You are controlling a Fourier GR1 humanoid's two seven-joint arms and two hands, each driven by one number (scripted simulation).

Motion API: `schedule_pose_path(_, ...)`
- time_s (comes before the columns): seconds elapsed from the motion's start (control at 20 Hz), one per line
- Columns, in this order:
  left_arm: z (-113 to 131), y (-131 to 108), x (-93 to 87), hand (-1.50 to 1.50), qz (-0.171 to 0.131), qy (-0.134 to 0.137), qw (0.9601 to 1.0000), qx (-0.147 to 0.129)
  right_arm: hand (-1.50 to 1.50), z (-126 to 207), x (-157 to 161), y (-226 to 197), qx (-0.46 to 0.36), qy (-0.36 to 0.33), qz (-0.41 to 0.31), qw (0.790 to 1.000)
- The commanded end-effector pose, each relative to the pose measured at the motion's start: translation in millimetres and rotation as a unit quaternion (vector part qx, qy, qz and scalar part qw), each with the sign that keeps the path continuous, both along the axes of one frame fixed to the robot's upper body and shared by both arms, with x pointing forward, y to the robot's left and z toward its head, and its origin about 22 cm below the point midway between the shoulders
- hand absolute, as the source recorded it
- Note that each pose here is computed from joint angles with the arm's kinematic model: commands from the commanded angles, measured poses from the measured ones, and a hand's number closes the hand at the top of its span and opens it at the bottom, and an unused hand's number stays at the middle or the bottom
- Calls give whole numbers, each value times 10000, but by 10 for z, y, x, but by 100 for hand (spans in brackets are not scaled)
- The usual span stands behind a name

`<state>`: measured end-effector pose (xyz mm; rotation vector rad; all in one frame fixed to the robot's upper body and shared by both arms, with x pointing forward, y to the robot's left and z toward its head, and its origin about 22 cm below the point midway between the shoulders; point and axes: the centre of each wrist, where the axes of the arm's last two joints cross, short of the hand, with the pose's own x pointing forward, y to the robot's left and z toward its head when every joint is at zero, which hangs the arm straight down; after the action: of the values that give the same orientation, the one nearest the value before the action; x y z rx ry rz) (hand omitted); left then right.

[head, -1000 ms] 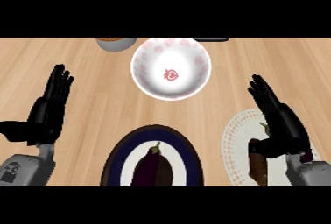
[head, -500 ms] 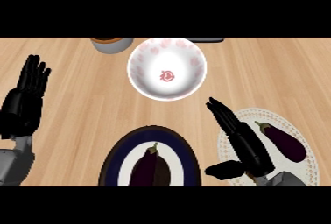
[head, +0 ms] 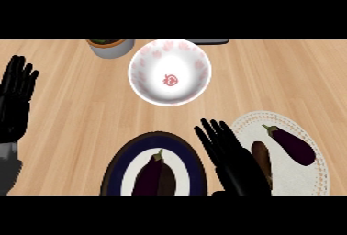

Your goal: Pick the sweet potato from the placemat and place it in the bowl

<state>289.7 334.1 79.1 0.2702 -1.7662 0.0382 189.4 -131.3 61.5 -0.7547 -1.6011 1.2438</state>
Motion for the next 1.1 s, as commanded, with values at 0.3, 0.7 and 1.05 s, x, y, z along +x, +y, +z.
schedule_pose_path(0.3, 24, 66, 41, 0, 47, -47, 10000, 30, -150, 532, -271, 279, -2411, 1072, -939, 9600)
schedule_pose_path(0.7, 57, -12, 59, 0, -66, -49, 10000, -17, -150, 551, -276, 327, -3206, 1932, -1106, 9207)
schedule_pose_path(1.05, -52, -30, 22, 0, -108, -49, 9999, -39, -150, 635, -67, 81, -3363, 2148, -1330, 9072)
